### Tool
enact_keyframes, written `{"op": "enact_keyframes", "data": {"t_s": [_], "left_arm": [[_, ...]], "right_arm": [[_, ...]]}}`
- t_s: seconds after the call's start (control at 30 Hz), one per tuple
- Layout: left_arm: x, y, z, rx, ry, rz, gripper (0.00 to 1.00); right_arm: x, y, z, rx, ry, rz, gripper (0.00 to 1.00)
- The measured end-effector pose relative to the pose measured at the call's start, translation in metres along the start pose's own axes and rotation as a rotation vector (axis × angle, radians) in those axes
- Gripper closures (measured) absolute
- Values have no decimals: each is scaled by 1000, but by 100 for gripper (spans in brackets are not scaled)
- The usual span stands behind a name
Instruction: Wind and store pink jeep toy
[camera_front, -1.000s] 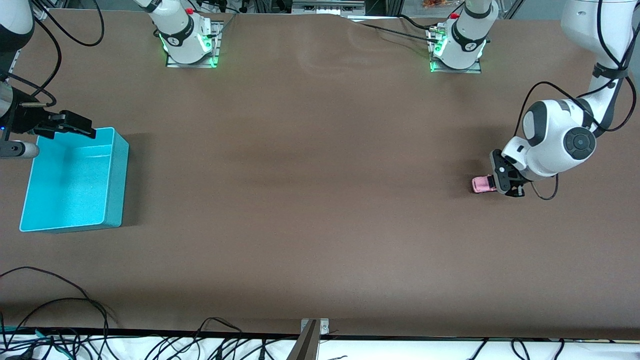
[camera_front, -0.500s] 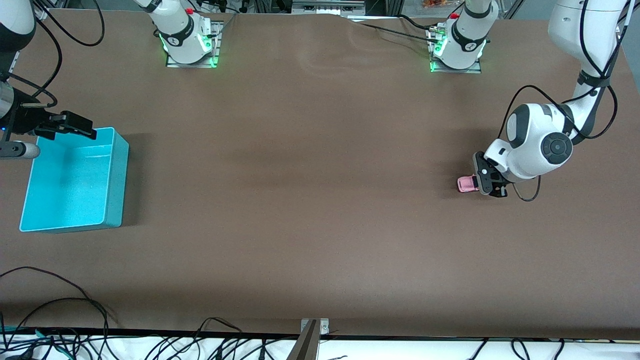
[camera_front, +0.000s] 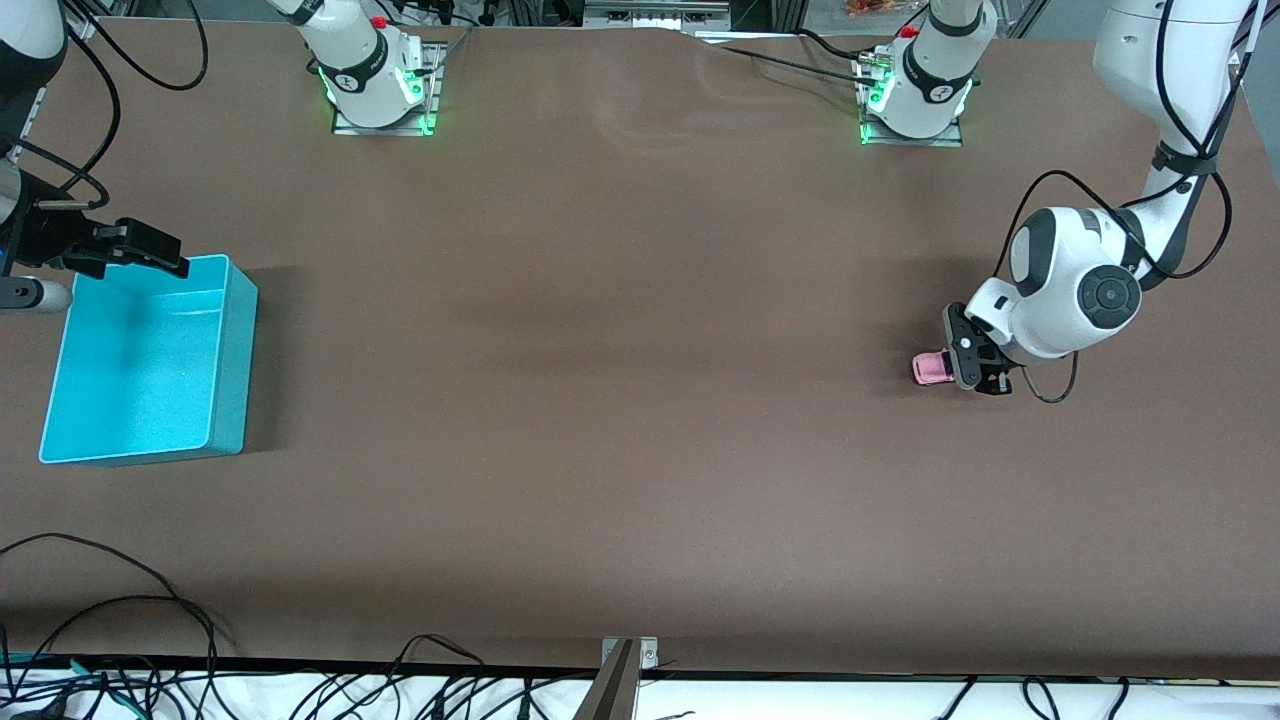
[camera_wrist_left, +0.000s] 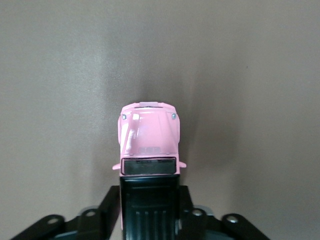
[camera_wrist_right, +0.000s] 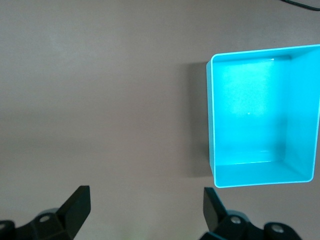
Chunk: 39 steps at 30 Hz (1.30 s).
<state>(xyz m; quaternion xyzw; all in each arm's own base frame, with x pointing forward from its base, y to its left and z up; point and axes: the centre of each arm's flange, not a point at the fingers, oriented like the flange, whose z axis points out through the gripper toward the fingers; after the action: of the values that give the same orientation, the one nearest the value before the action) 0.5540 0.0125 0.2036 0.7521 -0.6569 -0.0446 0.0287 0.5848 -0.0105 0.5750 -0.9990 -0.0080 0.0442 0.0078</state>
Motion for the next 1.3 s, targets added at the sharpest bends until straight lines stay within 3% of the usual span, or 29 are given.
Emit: {"op": "enact_keyframes", "data": {"t_s": [0.33,0.8,0.9,1.23,1.3], "left_arm": [[2,-4,-3,7,15,-12,1],[2,-4,-2,2,34,-37,0],[2,-4,1,-2,34,-37,2],[2,-3,9,-16,32,15,48],[2,-3,9,-17,32,53,49]], "right_arm": [[2,0,2,0,7,0,0],[5,-9,2,13,25,-10,0],[6,-9,1,32,33,-8,0],[8,-12,-1,62,54,-6,0],[8,-12,-1,62,55,-5,0]]}}
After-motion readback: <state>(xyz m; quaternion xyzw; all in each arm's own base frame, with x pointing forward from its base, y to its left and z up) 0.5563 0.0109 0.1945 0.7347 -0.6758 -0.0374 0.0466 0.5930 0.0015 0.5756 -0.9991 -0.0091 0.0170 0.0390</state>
